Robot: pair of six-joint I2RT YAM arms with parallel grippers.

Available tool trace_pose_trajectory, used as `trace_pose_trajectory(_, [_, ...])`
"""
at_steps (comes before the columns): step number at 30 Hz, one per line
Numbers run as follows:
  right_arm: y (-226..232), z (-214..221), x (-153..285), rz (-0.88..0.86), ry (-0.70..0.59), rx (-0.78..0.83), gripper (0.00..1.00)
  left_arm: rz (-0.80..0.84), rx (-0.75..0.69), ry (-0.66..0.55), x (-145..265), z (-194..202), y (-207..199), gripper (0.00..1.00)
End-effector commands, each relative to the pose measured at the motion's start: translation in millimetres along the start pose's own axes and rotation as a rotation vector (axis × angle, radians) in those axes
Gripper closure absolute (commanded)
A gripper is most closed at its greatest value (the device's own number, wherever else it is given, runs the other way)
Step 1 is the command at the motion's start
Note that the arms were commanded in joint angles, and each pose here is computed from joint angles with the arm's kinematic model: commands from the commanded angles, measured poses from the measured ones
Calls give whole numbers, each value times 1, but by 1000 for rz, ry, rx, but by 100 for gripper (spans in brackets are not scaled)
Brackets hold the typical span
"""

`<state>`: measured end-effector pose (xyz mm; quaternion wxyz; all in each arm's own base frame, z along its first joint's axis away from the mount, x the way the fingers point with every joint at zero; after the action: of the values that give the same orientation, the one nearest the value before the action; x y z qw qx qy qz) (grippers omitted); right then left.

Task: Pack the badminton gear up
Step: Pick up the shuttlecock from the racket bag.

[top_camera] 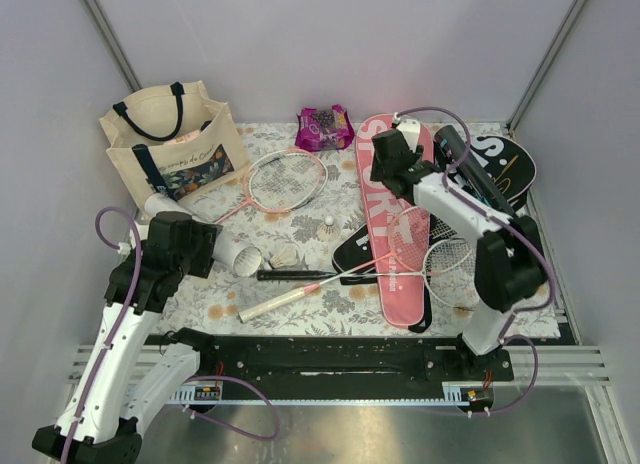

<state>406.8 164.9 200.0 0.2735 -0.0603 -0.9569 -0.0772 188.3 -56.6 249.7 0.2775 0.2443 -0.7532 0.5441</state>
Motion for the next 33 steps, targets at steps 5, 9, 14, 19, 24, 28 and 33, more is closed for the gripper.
trace_pose_trajectory(5, [-19,-21,-58,373,-42,-67,30,78,-23,-55,1,-7,-6,94])
trace_pose_trajectory(9, [-27,-20,-82,433,-17,-107,29,78,-23,-28,1,-3,-4,94])
trace_pose_trajectory(14, [-35,-15,-105,450,62,-118,30,68,-15,-25,-2,-2,3,94])
trace_pose_trajectory(19, [-32,-6,-114,453,99,-112,30,62,2,-34,-4,-3,2,94])
trace_pose_trajectory(24, [-30,-1,-121,432,125,-118,32,63,-10,-36,-3,-4,-3,95])
trace_pose_trajectory(28, [-36,6,-122,442,155,-111,34,59,-8,-45,-4,-5,-1,95])
trace_pose_trajectory(33, [-43,7,-113,450,169,-89,46,60,-2,-48,-4,-5,-1,95])
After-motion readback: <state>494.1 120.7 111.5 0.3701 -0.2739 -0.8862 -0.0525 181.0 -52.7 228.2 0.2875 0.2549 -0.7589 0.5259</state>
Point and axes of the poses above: each gripper's point midway between its finger pads, its own x axis back along the fingers, its own y axis along the line the jaws close on, z = x × y, the point moved 4 cm from there along x, back along the fingers, and after that the axes turned 2 degrees about -x, right-handed, at the moved point
